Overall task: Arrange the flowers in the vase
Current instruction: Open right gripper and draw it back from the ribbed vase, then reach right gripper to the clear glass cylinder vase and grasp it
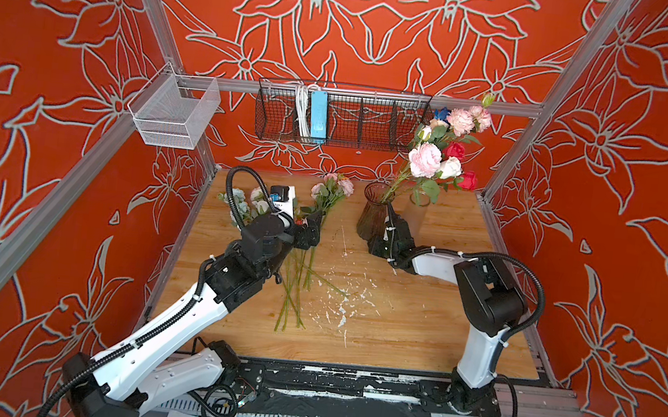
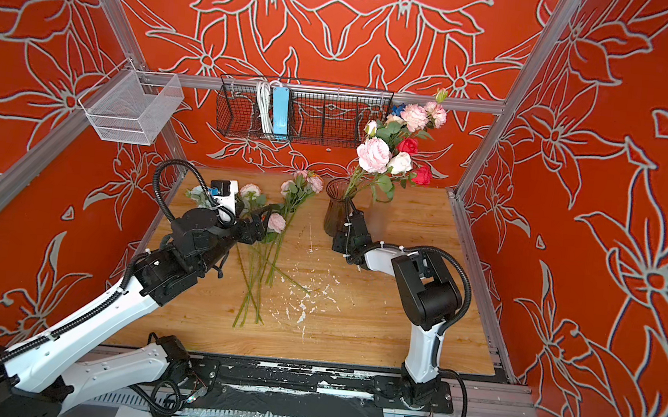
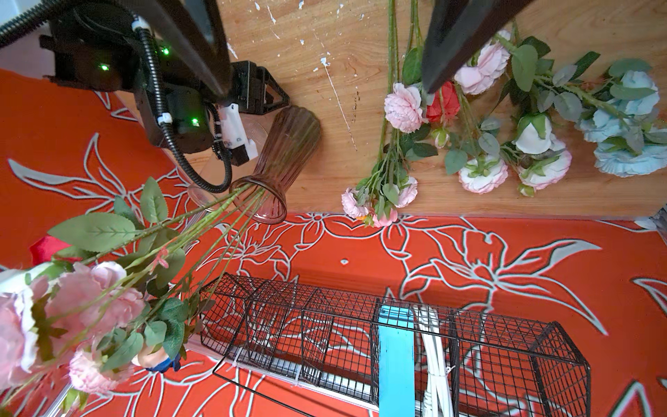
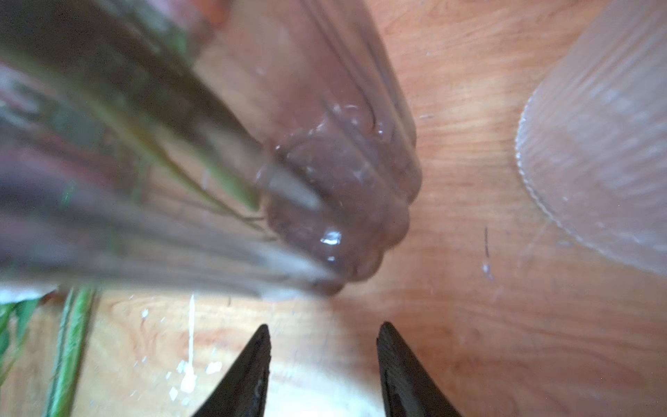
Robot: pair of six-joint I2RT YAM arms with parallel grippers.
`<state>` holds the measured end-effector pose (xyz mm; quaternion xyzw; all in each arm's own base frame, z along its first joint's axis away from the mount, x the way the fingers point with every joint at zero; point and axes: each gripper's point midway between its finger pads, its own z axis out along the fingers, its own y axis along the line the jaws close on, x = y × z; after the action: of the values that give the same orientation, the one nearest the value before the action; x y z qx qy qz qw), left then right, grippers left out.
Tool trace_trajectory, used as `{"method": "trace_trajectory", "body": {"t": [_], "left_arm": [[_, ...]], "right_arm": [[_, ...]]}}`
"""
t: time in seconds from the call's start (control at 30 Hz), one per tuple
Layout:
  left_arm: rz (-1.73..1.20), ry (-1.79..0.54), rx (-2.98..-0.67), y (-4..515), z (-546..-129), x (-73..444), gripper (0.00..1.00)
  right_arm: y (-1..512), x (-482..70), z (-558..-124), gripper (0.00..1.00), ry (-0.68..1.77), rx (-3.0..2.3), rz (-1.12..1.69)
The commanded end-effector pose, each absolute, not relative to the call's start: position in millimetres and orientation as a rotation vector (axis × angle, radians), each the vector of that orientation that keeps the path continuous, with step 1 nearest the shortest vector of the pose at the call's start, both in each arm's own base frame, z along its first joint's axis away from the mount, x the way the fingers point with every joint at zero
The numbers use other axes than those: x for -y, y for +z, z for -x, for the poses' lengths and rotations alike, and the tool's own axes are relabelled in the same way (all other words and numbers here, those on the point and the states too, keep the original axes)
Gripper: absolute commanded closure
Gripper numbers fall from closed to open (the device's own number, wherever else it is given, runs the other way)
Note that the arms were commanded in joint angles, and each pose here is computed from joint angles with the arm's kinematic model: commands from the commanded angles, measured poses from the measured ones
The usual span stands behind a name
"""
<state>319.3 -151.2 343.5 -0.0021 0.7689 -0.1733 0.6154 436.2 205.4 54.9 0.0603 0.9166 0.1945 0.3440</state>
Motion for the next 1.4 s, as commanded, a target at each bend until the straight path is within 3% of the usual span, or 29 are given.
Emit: {"method": "trace_trajectory", "body": {"t": [0.0, 0.2, 0.47, 0.6, 0.93, 1.37], "left_arm": [[0.027, -0.415, -1.763, 345, -321, 150, 0.17], [0.031, -0.420, -1.765, 345, -321, 150, 0.17], [0.036, -0.429, -1.760, 346, -320, 150, 0.17], [0.041, -0.437, -1.765, 346, -321, 150, 0.17], [0.042, -0.442, -1.773, 344, -323, 151, 0.17], [0.031, -0.431, -1.810, 331, -330, 156, 0.17]], "right_arm": [[89, -199, -423, 0.49, 0.525, -2.340, -0.125], [117, -173, -385, 0.49, 0.500, -2.320, -0.192], [182, -92, -317, 0.49, 0.306, -2.181, -0.397], [216, -56, -306, 0.49, 0.248, -2.113, -0.472], [270, -44, -383, 0.41, 0.375, -2.163, -0.511], [248, -49, -475, 0.42, 0.440, -2.279, -0.544]]}}
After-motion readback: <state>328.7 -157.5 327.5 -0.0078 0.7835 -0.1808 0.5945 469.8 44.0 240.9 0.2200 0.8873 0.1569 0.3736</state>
